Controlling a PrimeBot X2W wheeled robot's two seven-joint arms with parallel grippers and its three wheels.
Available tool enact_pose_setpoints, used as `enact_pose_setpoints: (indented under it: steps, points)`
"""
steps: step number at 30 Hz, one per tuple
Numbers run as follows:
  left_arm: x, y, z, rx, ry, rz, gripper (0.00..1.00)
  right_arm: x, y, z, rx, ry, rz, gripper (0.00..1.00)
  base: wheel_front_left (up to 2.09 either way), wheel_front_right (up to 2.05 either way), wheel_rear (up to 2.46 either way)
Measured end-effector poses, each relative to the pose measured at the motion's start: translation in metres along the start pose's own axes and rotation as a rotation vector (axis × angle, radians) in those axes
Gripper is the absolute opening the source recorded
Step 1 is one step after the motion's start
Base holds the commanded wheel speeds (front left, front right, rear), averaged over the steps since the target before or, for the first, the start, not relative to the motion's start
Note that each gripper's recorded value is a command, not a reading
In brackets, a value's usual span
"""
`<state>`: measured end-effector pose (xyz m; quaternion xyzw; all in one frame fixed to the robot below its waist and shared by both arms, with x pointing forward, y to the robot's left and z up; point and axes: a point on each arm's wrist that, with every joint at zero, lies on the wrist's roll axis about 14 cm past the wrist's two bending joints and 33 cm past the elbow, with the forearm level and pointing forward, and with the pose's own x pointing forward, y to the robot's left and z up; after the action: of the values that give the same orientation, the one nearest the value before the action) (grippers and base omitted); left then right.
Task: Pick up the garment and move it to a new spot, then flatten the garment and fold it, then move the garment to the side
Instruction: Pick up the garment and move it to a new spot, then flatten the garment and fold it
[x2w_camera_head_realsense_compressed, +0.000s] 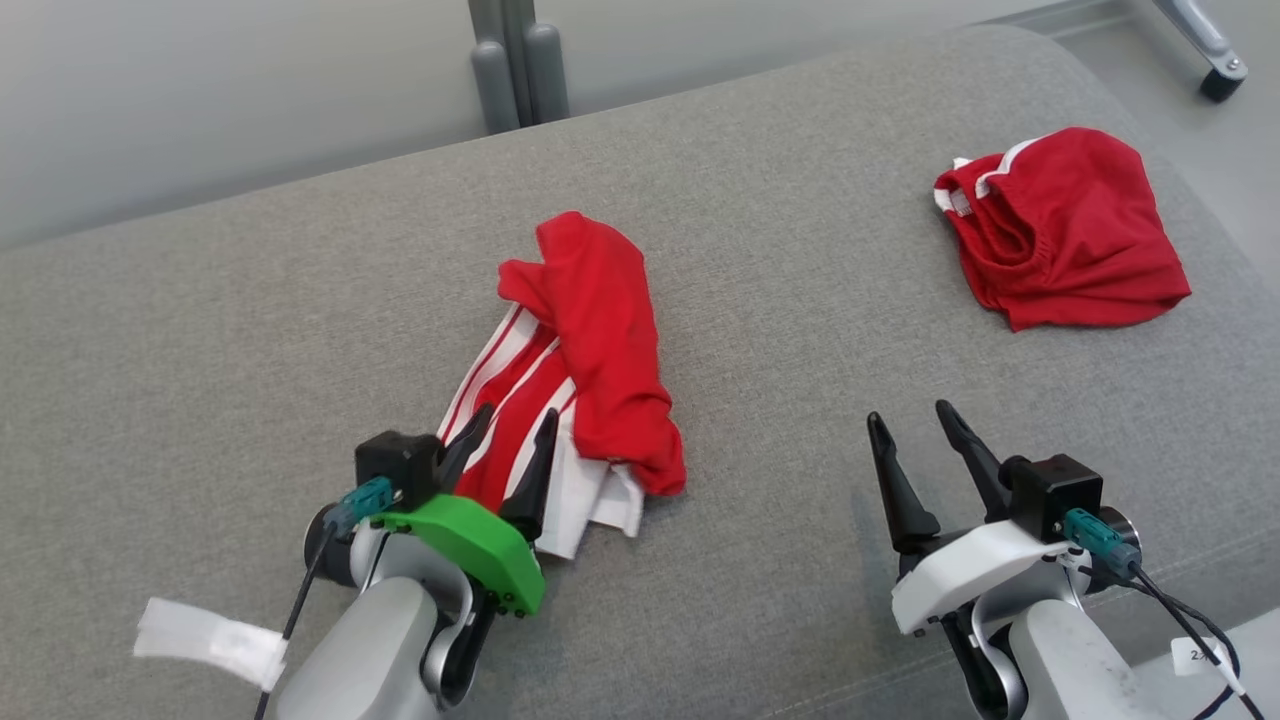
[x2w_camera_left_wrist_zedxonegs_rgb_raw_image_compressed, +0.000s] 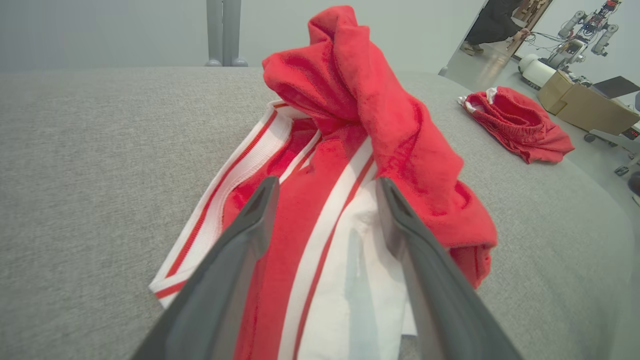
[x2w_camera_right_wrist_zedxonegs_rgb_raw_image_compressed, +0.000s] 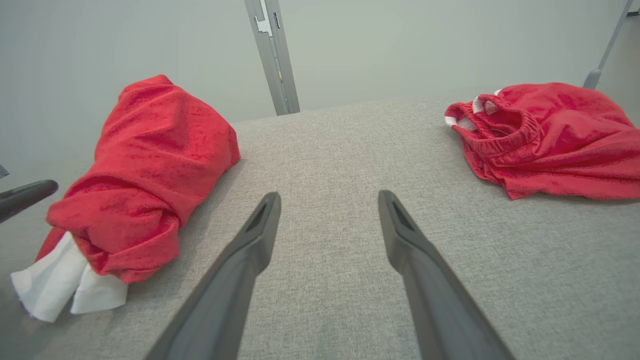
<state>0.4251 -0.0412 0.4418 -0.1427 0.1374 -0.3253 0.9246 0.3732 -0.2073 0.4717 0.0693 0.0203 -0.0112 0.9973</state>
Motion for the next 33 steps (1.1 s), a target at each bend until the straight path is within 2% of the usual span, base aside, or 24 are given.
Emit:
enact_pose_setpoints:
  steps: [11,18,27,33]
  points:
    - [-0.083,0.068,0.005,-0.003,-0.110,0.312,1.00,0.007,0.060,0.009,0.009,-0.031,0.175,1.00,0.00,0.00,0.00]
    - [-0.133,0.093,0.004,0.000,-0.162,0.461,1.00,0.010,0.090,0.010,0.010,-0.032,0.263,1.00,0.00,0.00,0.00]
    - [-0.175,0.105,0.003,0.021,-0.197,0.560,1.00,0.012,0.123,-0.002,0.006,0.010,0.359,1.00,0.00,0.00,0.00]
    - [-0.192,0.108,0.000,0.013,-0.208,0.594,1.00,0.015,0.140,-0.026,0.015,0.089,0.402,1.00,0.00,0.00,0.00]
